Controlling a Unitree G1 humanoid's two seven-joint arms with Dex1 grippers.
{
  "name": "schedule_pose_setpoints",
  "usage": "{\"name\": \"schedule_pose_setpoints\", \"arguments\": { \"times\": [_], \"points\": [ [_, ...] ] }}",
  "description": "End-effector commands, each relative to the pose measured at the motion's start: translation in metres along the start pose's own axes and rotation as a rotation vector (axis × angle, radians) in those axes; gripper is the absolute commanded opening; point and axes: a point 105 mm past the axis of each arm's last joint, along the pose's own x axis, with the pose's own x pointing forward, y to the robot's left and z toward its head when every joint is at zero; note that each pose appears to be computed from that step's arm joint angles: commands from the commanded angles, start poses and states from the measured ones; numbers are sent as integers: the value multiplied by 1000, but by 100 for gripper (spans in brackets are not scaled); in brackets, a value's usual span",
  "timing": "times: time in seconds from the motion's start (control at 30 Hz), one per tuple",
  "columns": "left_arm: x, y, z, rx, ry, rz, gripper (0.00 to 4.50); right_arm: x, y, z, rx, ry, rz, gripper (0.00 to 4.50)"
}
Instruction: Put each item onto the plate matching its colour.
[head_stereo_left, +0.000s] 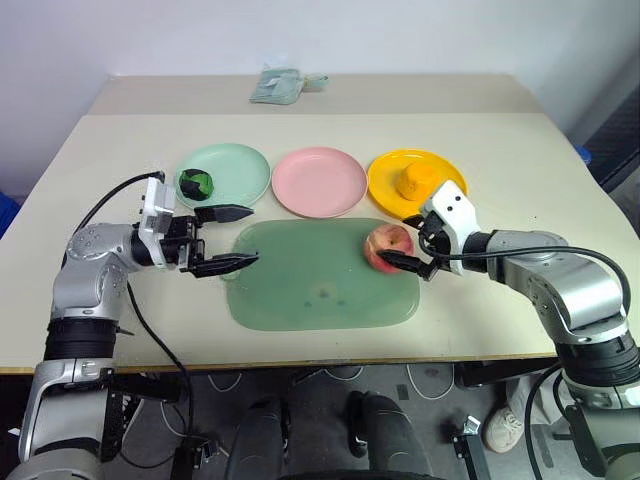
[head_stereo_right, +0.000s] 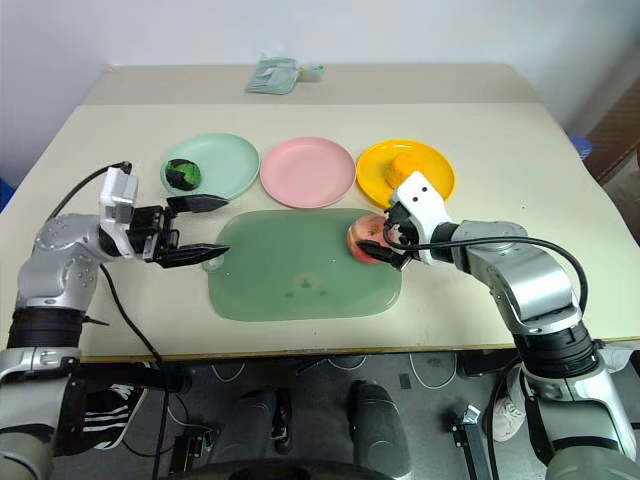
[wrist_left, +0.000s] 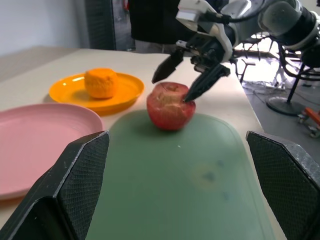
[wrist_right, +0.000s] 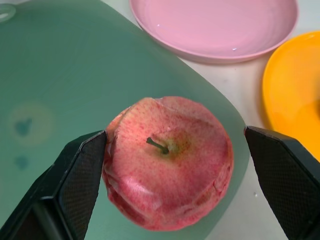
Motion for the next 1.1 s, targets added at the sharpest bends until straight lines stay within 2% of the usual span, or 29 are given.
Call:
{"name": "schedule_pose_setpoints", "arguments": {
  "times": [0.03,0.1,0.23,0.27,0.37,0.43,0.53,0.67,0.83,0.93,1.1],
  "points": [
    [-1,1,8,47,8,3,450,3,2,-6,-39,37,7,446],
    [-2,2,6,39,13,8,450,4,6,-9,-45,53,27,446],
    [-4,3,6,30,0,17,450,5,4,-8,-43,48,15,335],
    [-5,5,6,32,-7,29,450,4,4,-2,-46,29,18,324],
    [-7,15,8,31,-27,100,450,5,-1,17,-41,-37,-12,324],
    [-11,31,5,44,-15,220,450,6,-5,31,-33,-89,-27,324],
    [-15,45,11,49,-74,330,450,12,-12,56,-46,-176,-73,324],
    [-14,62,10,68,-74,491,450,34,-24,100,-96,-309,-158,324],
    [-16,73,1,91,1,582,450,74,-28,138,-113,-412,-195,324],
    [-18,73,2,109,27,587,450,101,-29,143,-203,-385,-247,324],
    [-21,67,8,122,19,577,450,125,-39,119,-184,-319,-290,324]
  ]
}}
